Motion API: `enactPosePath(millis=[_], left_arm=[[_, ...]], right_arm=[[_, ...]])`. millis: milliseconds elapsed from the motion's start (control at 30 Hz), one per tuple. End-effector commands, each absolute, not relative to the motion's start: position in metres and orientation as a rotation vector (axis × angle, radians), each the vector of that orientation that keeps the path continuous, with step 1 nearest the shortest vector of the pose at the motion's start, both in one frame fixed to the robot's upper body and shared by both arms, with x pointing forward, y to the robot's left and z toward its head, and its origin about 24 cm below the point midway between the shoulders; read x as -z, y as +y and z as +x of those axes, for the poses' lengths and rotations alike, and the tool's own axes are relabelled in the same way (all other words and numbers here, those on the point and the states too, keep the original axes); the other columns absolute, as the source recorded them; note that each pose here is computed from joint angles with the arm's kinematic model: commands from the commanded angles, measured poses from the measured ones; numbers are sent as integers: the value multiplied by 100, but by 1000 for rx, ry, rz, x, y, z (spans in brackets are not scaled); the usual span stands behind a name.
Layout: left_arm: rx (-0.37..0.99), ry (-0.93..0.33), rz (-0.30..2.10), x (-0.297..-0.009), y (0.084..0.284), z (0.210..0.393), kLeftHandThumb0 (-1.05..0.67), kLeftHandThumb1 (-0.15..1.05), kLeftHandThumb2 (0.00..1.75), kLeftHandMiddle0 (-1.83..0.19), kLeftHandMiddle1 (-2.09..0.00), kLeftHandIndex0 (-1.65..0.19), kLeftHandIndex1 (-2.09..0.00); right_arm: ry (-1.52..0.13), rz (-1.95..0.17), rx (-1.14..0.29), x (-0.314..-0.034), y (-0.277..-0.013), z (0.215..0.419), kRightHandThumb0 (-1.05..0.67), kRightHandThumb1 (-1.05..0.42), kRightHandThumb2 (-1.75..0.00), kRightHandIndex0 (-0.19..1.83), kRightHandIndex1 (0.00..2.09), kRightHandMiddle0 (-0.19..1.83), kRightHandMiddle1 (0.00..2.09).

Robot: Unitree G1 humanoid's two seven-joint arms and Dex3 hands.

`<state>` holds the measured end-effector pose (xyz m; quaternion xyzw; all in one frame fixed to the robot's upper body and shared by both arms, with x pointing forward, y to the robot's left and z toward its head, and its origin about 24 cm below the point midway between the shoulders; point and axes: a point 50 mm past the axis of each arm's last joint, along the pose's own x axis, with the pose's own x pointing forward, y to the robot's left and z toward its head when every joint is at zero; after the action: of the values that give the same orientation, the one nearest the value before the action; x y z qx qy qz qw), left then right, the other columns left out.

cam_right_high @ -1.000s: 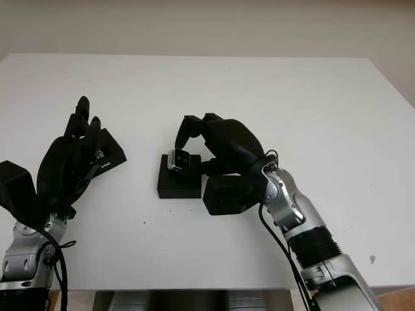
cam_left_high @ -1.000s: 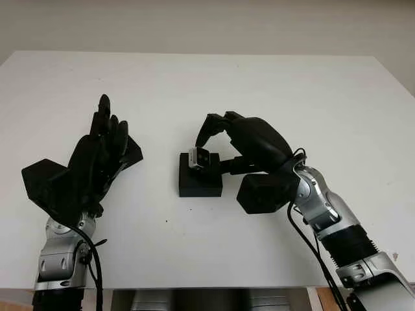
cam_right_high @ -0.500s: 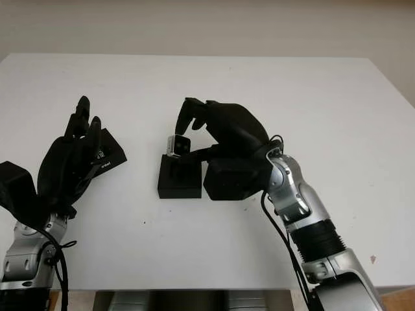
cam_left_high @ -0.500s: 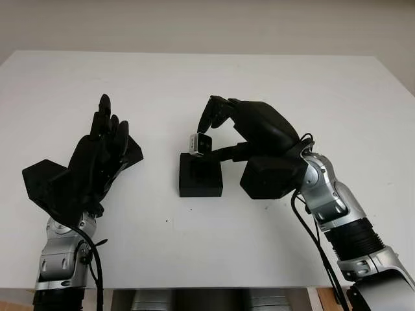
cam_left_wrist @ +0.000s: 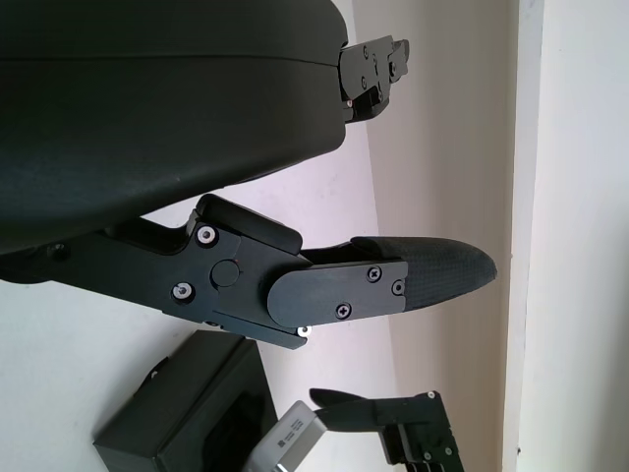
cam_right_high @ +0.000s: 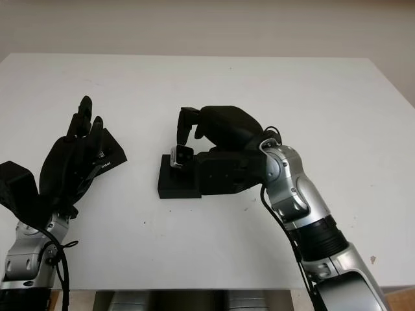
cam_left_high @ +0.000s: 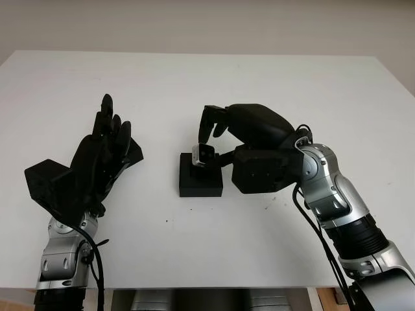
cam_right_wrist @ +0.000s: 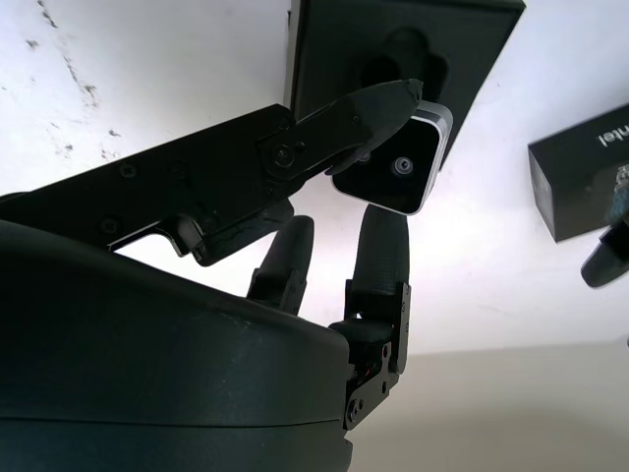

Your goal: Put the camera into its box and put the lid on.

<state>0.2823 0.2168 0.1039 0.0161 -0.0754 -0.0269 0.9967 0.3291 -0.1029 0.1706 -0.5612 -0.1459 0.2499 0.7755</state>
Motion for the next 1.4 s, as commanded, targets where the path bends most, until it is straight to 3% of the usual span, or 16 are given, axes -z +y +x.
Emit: enactPosePath(millis=[0, 67, 167, 233, 467, 700, 800, 1067, 1367], left_arm=[[63, -159, 38, -106, 214, 284, -79, 105, 49, 19, 0, 19, 0], [63, -157, 40, -106, 214, 285, -79, 105, 50, 19, 0, 19, 0], [65, -155, 38, -106, 214, 284, -79, 105, 50, 19, 0, 19, 0], [63, -155, 40, -106, 214, 284, -80, 105, 50, 19, 0, 19, 0], [61, -151, 30, -106, 213, 283, -81, 105, 50, 19, 0, 19, 0], [61, -148, 14, -105, 213, 283, -81, 105, 49, 19, 0, 19, 0], [64, -158, 10, -105, 213, 282, -79, 105, 49, 19, 0, 19, 0], [66, -143, -1, -104, 212, 281, -80, 105, 49, 19, 0, 19, 0], [59, -144, 1, -103, 209, 281, -79, 105, 50, 19, 0, 19, 0]], right_arm=[[-330, -1249, -559, -178, -97, 328, -40, -103, -5, 38, 96, 39, 182], [-321, -1268, -577, -176, -96, 327, -40, -103, -5, 38, 95, 38, 181], [-336, -1314, -597, -173, -93, 327, -42, -103, -5, 40, 91, 34, 133], [-347, -1324, -600, -171, -92, 327, -42, -103, -5, 40, 91, 36, 122], [-339, -1356, -607, -164, -92, 329, -42, -101, -5, 34, 118, 35, 137], [-313, -1402, -614, -158, -92, 332, -40, -103, -6, 35, 120, 36, 142], [-310, -1420, -610, -157, -93, 332, -40, -104, -6, 35, 127, 40, 154], [-290, -1456, -593, -158, -99, 336, -40, -104, -8, 37, 122, 42, 198], [-305, -1508, -580, -168, -100, 334, -41, -105, -8, 42, 109, 37, 209]])
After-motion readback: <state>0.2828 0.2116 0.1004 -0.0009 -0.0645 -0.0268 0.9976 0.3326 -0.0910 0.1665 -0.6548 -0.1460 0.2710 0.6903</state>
